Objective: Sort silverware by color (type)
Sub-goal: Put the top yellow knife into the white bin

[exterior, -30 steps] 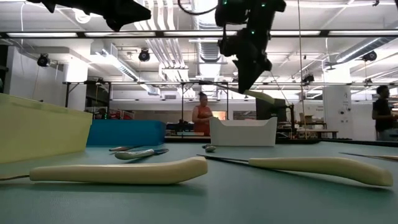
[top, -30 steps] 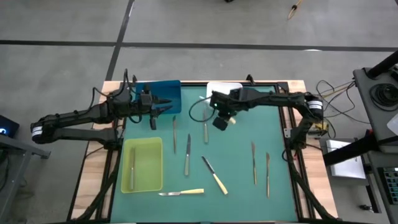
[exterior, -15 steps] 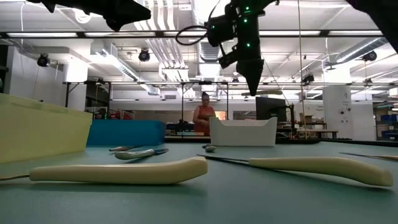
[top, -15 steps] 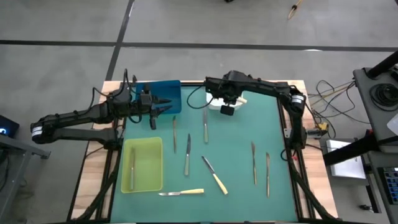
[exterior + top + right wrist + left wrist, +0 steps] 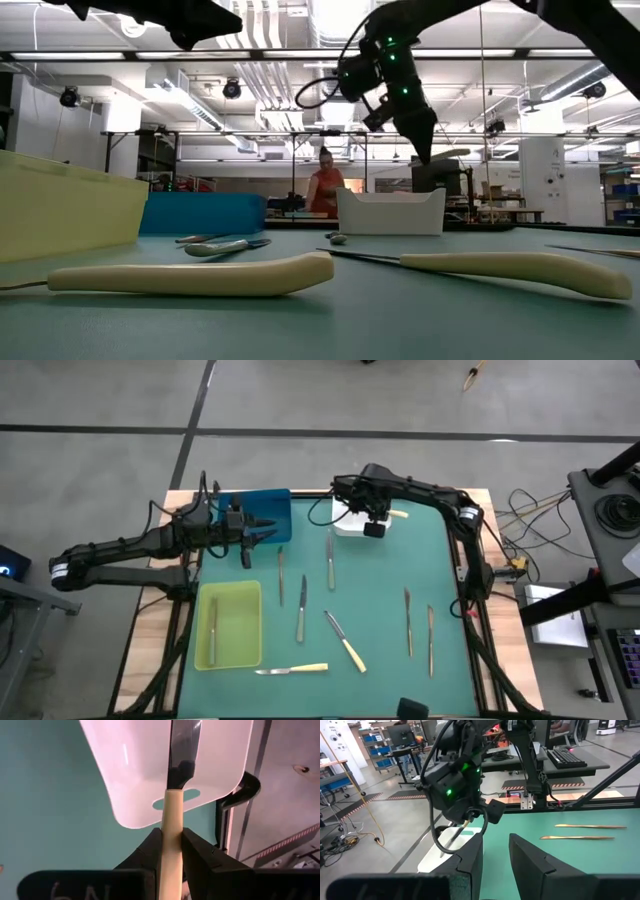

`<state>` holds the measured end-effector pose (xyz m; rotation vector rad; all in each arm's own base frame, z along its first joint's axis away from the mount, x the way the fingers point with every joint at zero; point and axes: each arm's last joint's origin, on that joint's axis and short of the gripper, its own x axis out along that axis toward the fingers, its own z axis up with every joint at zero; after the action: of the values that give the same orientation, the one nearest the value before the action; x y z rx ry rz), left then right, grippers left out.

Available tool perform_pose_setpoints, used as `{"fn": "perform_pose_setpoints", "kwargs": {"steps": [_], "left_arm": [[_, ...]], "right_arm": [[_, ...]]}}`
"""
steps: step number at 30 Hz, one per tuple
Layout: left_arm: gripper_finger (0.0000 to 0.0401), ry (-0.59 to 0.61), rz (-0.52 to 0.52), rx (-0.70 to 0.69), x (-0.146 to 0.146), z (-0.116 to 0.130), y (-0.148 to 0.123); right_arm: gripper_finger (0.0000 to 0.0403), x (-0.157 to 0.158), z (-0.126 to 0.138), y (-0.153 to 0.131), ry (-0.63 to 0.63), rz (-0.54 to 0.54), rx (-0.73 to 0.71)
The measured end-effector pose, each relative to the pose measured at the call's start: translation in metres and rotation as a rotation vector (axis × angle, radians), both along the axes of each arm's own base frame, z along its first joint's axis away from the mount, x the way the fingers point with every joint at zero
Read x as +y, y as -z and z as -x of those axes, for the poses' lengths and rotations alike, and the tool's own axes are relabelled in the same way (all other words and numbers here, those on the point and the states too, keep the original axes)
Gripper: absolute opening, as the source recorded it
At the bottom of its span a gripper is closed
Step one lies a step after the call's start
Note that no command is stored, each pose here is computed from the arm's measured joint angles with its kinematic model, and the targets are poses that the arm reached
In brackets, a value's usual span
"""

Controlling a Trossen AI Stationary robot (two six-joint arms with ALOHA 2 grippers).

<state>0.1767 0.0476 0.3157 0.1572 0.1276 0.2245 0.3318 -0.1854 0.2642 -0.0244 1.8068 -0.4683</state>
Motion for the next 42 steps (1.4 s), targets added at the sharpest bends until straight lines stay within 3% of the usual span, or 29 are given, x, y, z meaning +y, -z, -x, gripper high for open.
{"fn": "perform_pose_setpoints", "kwargs": {"steps": [17,42], "left_arm": [[0.0077,0.001,-0.007,0.005,0.0,0.0,0.0],[0.0077,0.001,-0.007,0.005,0.0,0.0,0.0]], "right_arm": [[0.0045,-0.029,0.009,0.017,0.03,-0.039,0.049],[0.0045,-0.035,0.0,0.019,0.016,0.008,-0.052]]}}
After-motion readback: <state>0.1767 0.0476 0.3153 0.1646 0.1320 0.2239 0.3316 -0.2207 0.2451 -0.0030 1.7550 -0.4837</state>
